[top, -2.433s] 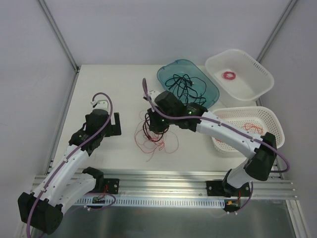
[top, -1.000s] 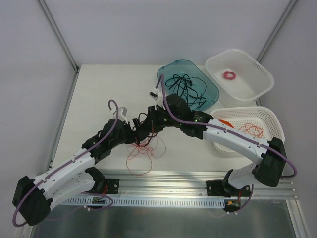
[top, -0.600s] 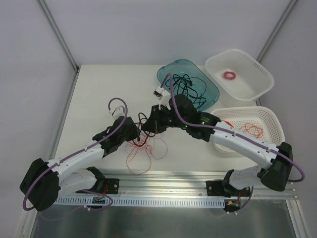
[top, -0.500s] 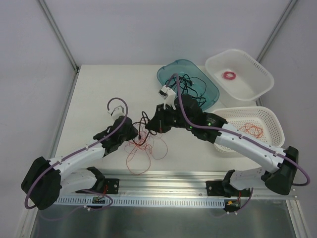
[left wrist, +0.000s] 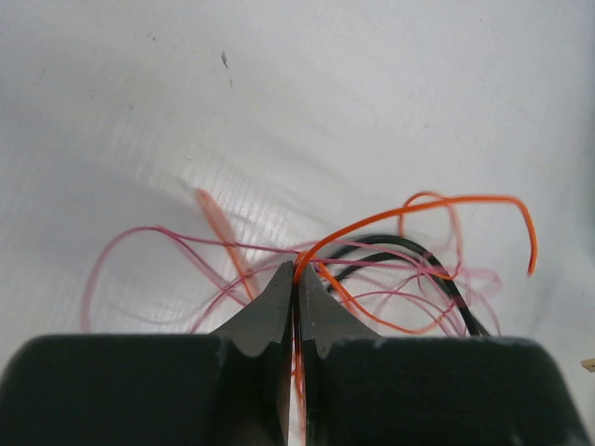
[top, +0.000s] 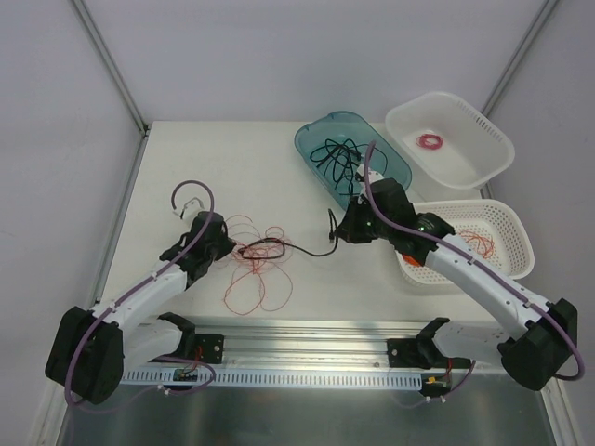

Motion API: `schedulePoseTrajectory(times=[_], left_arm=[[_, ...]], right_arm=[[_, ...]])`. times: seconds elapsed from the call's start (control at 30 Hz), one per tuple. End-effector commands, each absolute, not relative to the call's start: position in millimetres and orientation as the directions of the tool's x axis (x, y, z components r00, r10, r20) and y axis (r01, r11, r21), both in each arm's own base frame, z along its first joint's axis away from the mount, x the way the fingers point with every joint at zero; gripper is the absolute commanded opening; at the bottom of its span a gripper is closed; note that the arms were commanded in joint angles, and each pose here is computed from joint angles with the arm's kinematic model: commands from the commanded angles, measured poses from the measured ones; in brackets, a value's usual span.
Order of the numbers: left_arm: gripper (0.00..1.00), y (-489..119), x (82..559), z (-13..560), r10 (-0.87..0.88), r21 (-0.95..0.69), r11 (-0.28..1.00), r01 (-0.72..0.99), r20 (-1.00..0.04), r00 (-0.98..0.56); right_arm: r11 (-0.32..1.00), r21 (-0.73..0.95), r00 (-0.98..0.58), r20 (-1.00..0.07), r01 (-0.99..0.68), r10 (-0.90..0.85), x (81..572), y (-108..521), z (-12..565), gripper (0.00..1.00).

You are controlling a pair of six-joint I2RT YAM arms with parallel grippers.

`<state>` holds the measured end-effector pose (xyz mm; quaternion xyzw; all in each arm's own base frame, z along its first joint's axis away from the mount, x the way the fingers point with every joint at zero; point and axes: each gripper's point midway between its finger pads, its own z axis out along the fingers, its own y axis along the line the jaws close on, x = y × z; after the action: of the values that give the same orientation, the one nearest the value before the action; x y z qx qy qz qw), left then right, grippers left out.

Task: Untangle the cables

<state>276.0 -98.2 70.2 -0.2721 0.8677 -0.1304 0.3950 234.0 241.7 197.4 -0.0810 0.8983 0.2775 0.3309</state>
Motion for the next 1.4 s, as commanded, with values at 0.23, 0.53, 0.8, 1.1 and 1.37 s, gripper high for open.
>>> schedulePoseTrajectory(times=[0.23,0.53,0.8,1.1,1.37], left_arm=[[0.0,-134,283,92,-0.445,-0.462,0.87,-0.171,-0.589,-0.674],[0.5,-139,277,120,-0.396,-0.476,0.877,-0.073,-0.627,-0.671],[0.94,-121,232,127,-0.416,-0.469,0.873,-0.133,-0.575,-0.705],[0.9,-115,189,92,-0.51,-0.51,0.819,-0.263,-0.437,-0.741],[0.72,-121,172,61,-0.512,-0.483,0.816,-0.317,-0.349,-0.785]], right_arm=[[0.872,0.36,-0.842,-0.531,-0.331,-0.101,239,259,131,0.01],[0.893,0.188,-0.785,-0.572,-0.408,-0.238,229,256,138,0.54],[0.847,0.169,-0.697,-0.659,-0.504,-0.283,206,278,174,0.84],[0.796,0.231,-0.659,-0.707,-0.559,-0.257,185,301,180,0.91],[0.77,0.306,-0.69,-0.687,-0.56,-0.229,171,326,158,0.92]])
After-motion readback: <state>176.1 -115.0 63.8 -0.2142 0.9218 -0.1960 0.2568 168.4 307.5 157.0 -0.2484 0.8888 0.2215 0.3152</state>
